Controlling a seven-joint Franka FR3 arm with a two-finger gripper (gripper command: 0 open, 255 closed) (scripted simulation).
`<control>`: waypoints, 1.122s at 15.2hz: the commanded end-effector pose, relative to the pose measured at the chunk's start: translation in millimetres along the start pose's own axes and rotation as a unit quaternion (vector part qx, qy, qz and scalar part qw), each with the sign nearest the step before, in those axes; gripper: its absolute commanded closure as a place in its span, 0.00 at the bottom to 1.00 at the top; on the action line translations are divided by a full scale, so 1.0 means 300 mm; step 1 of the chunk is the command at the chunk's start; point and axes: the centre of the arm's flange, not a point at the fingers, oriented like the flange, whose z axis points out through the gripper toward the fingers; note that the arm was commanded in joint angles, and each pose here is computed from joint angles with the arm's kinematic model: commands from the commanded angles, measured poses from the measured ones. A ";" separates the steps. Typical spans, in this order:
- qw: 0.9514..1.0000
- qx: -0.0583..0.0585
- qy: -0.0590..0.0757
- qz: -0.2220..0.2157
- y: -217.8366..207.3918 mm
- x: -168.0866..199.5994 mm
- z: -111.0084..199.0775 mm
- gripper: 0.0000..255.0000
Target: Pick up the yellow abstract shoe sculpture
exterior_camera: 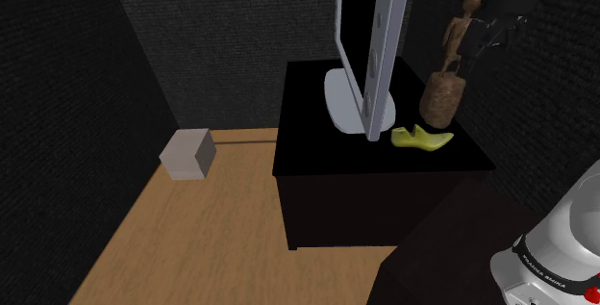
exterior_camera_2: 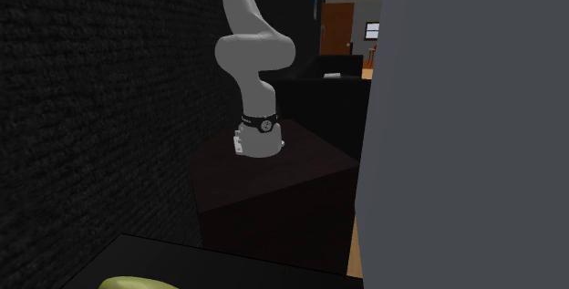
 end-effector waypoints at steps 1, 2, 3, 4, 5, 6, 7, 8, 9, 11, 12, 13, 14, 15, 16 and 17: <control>1.000 0.000 0.000 0.000 0.000 0.000 0.000 0.00; 1.000 0.002 0.005 -0.007 0.033 0.003 0.030 0.00; 1.000 0.003 0.010 -0.014 0.066 0.007 0.060 0.00; 1.000 0.005 0.015 -0.022 0.098 0.011 0.090 0.00; 0.999 0.006 0.020 -0.029 0.131 0.017 0.120 0.00; 0.999 0.008 0.025 -0.036 0.163 0.023 0.150 0.00; 0.999 0.009 0.029 -0.043 0.195 0.030 0.180 0.00; 0.998 0.011 0.034 -0.050 0.227 0.037 0.210 0.00; 0.997 0.012 0.039 -0.057 0.259 0.046 0.240 0.00; 0.996 0.015 0.049 -0.072 0.322 0.065 0.301 0.00; 0.995 0.017 0.054 -0.079 0.353 0.075 0.331 0.00; 0.994 0.019 0.059 -0.086 0.384 0.087 0.361 0.00; 0.993 0.020 0.064 -0.093 0.414 0.099 0.391 0.00; 0.992 0.022 0.069 -0.100 0.444 0.112 0.421 0.00; 0.991 0.023 0.074 -0.108 0.474 0.125 0.451 0.00; 0.990 0.025 0.078 -0.115 0.504 0.139 0.481 0.00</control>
